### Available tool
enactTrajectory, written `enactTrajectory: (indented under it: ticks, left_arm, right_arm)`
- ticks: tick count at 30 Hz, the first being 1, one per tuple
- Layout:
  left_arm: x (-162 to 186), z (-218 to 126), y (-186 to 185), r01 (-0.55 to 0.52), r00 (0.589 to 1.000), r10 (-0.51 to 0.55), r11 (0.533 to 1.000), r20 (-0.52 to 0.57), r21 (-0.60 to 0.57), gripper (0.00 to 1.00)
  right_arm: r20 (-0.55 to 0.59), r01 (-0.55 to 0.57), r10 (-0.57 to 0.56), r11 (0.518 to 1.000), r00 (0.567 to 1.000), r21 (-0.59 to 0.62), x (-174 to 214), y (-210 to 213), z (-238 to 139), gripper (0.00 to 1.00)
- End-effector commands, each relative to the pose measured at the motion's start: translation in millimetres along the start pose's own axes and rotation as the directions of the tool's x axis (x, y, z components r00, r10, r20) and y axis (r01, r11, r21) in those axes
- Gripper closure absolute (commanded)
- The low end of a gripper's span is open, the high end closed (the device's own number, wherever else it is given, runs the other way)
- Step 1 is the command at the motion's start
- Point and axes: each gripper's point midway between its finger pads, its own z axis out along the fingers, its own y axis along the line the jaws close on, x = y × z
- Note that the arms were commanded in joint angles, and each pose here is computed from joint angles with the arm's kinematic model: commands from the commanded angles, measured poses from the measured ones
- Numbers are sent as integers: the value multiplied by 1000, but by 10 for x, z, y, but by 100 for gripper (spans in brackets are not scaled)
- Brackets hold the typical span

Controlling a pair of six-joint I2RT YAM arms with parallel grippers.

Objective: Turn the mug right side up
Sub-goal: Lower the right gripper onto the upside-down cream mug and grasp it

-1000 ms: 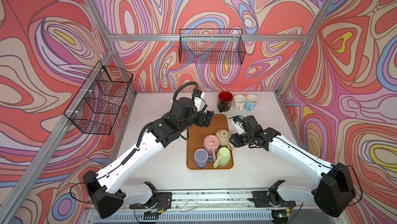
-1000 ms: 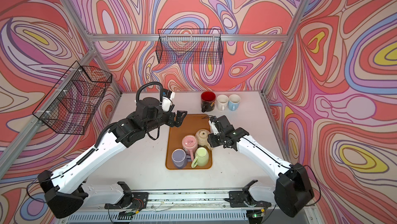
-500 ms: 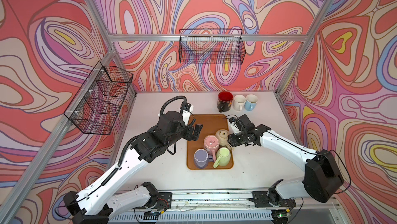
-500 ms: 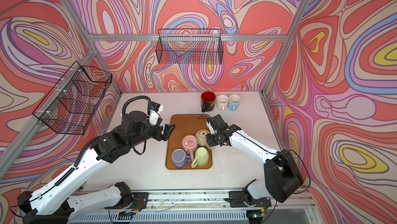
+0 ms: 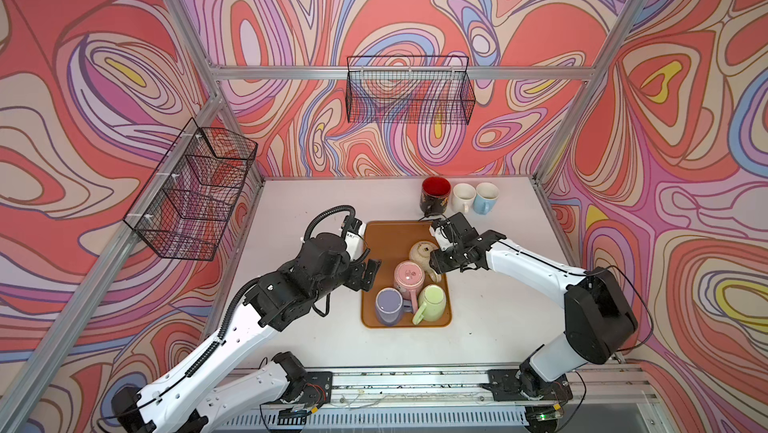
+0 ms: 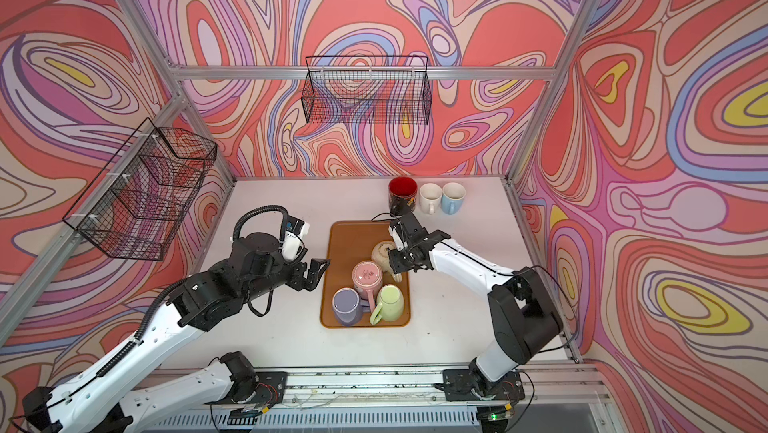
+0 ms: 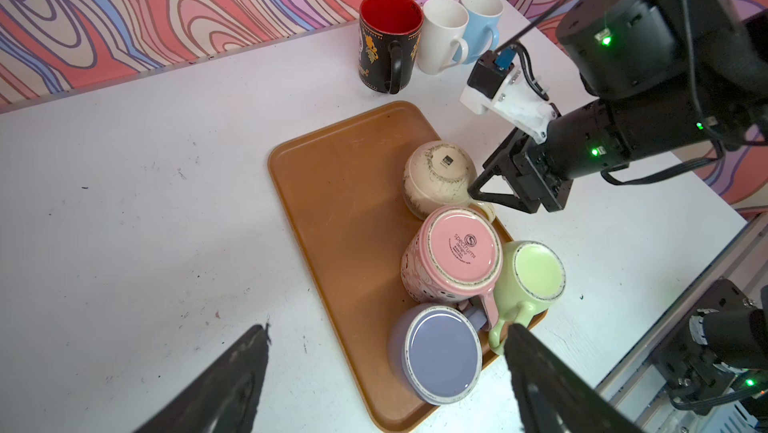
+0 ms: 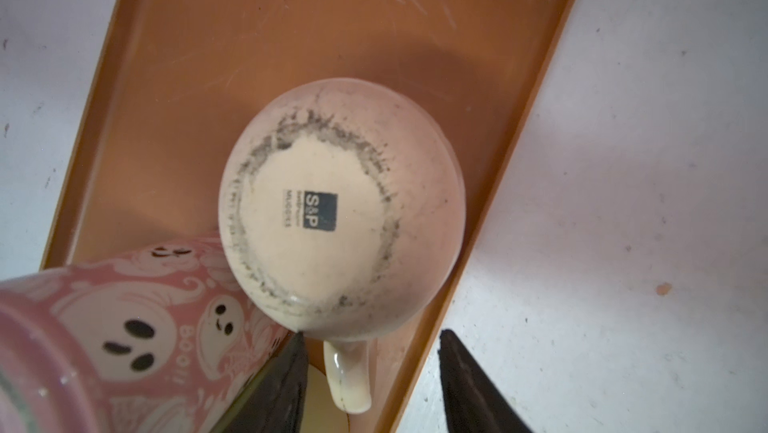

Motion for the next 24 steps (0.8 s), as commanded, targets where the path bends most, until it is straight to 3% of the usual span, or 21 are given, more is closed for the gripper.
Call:
enactTrajectory:
  ticks: [1, 11, 24]
  left_arm:
    - [120, -60, 64, -4, 1000, 4, 1000, -21, -22, 9]
    - [232, -77, 117, -13, 1000, 12, 999, -28, -36, 9]
    - [291, -51, 121, -35, 999, 34, 999, -42, -33, 8]
  right_arm:
    - [34, -1, 0, 999, 999, 32, -170, -16, 52, 48]
    - [10, 49, -52, 986, 999, 162, -239, 187, 59, 49]
    - [-5, -15, 17, 970, 1000, 243, -113, 197, 140, 49]
